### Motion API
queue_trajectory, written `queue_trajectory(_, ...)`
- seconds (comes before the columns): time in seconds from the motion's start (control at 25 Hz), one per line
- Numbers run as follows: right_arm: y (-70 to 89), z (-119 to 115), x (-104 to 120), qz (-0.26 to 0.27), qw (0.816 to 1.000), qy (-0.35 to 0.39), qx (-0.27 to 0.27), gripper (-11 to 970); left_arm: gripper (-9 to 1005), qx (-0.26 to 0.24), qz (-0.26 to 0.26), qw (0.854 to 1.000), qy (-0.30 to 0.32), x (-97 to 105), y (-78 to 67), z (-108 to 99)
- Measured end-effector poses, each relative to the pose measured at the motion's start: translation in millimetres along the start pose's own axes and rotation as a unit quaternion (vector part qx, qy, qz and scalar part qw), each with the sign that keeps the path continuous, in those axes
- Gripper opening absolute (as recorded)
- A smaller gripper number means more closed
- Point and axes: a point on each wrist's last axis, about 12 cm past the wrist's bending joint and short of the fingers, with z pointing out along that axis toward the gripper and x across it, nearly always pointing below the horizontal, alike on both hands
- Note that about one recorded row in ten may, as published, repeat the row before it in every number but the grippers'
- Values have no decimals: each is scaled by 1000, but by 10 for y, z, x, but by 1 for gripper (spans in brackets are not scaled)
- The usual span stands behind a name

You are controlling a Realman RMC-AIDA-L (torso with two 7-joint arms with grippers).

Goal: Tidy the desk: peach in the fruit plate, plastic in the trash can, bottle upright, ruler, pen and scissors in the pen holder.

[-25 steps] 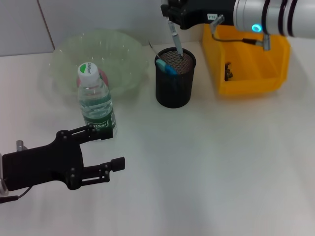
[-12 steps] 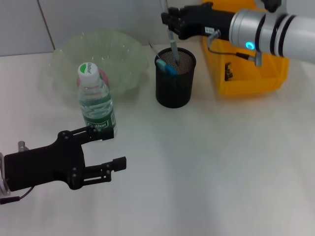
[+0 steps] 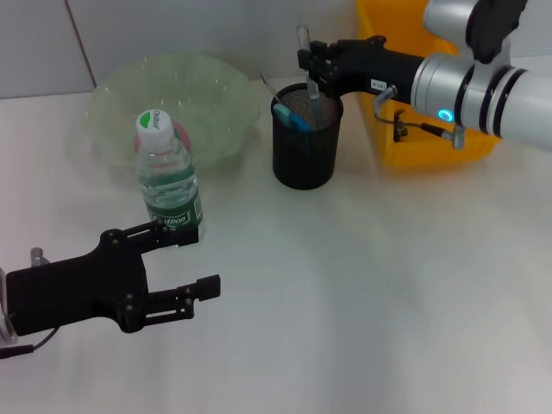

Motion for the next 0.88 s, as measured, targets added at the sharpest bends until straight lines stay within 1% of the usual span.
queue_trajectory(0.08, 7, -11, 63, 4, 1000, 0, 1, 179, 788, 1, 0, 1000, 0, -1, -1, 0)
queue_trajectory(0.32, 24, -26, 159, 7, 1000, 11, 0, 178, 788, 1, 0, 1000, -1, 1, -9, -10)
queue_trajectory(0.56, -2, -119, 258, 21, 1000, 14, 3, 195, 788, 1, 0, 1000, -1, 2, -11, -13)
queue_trajectory(0.8, -2, -183, 267, 44, 999, 6, -7, 380, 788, 1, 1, 1000, 0, 3, -12, -17)
queue_trajectory(0.84, -5, -206, 264, 51, 999, 3, -9, 424, 788, 1, 1, 1000, 0, 2, -11, -20)
queue_trajectory(0.88, -9, -276, 259, 69, 997, -6, -18, 468, 788, 1, 2, 1000, 0, -3, -7, -21)
